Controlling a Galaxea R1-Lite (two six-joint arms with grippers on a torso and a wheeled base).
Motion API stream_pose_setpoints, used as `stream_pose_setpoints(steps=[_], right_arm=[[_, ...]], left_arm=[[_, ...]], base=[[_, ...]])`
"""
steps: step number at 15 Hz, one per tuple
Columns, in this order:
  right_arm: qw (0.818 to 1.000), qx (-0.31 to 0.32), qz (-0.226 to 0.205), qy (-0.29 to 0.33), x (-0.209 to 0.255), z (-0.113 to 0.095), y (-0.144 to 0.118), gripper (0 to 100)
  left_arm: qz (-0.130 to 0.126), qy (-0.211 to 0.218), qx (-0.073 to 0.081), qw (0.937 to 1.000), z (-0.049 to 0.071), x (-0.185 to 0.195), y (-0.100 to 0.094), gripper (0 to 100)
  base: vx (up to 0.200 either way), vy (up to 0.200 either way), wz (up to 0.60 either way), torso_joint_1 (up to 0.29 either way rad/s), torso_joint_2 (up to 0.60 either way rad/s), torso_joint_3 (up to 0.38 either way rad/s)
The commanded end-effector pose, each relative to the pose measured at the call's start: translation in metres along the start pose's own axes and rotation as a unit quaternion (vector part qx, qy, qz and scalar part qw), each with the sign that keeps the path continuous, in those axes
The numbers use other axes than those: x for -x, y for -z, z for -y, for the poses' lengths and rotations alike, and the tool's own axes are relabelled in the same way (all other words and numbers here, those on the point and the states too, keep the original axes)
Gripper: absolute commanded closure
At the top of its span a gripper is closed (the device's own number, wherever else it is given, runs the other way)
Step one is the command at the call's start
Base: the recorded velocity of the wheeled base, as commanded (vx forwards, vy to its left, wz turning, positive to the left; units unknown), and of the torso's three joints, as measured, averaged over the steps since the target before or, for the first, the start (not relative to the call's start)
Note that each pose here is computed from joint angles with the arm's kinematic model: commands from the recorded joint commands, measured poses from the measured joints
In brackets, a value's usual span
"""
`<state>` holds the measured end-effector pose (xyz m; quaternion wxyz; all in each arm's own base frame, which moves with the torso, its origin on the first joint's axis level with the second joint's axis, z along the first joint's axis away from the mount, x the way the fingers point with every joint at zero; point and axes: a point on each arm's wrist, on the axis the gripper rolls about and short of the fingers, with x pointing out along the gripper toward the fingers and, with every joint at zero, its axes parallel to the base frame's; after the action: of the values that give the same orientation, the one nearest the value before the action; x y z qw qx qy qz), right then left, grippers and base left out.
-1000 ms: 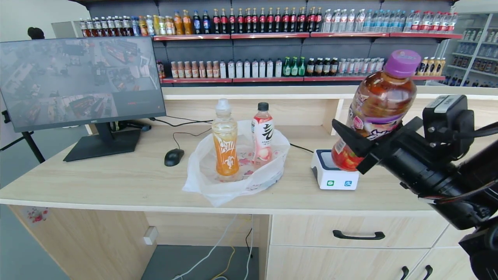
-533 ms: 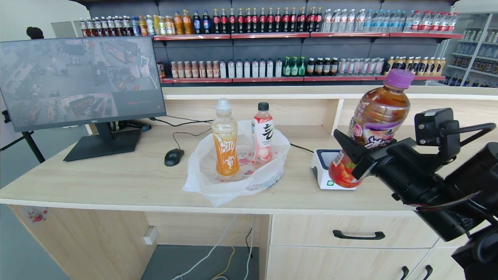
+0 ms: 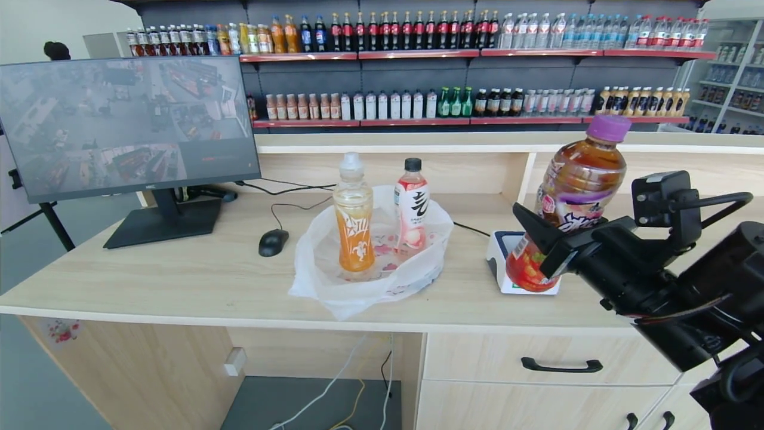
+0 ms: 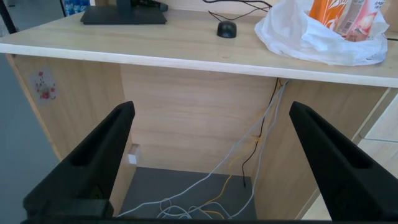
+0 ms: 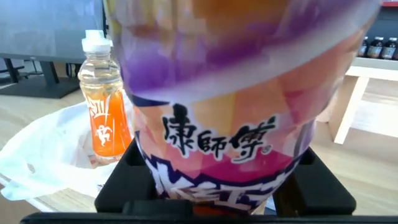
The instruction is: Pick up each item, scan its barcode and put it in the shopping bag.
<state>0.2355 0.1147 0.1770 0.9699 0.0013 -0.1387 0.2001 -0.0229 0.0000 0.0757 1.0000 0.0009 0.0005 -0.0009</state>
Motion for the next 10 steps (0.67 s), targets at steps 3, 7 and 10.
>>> stream_pose_setpoints(steps=[3,7,10], right_arm=[[1.0,-0.004,0.0,-0.002,-0.007,-0.001,0.003,100],[1.0,-0.007,0.005,-0.001,-0.02,-0.002,0.007,100],[1.0,-0.011,0.004,-0.009,-0.033,-0.008,0.015,100]], left_arm=[[0.001,0.0,0.002,1.0,0.0,0.0,0.0,0],[0.001,0.0,0.0,1.0,0.0,0.0,0.0,0],[0.001,0.0,0.0,1.0,0.0,0.0,0.0,0]], base=[[0.0,0.2,0.0,0.006,0.01,0.002],[0.0,0.2,0.0,0.002,0.01,0.002],[0.0,0.067,0.0,0.001,0.0,0.001]])
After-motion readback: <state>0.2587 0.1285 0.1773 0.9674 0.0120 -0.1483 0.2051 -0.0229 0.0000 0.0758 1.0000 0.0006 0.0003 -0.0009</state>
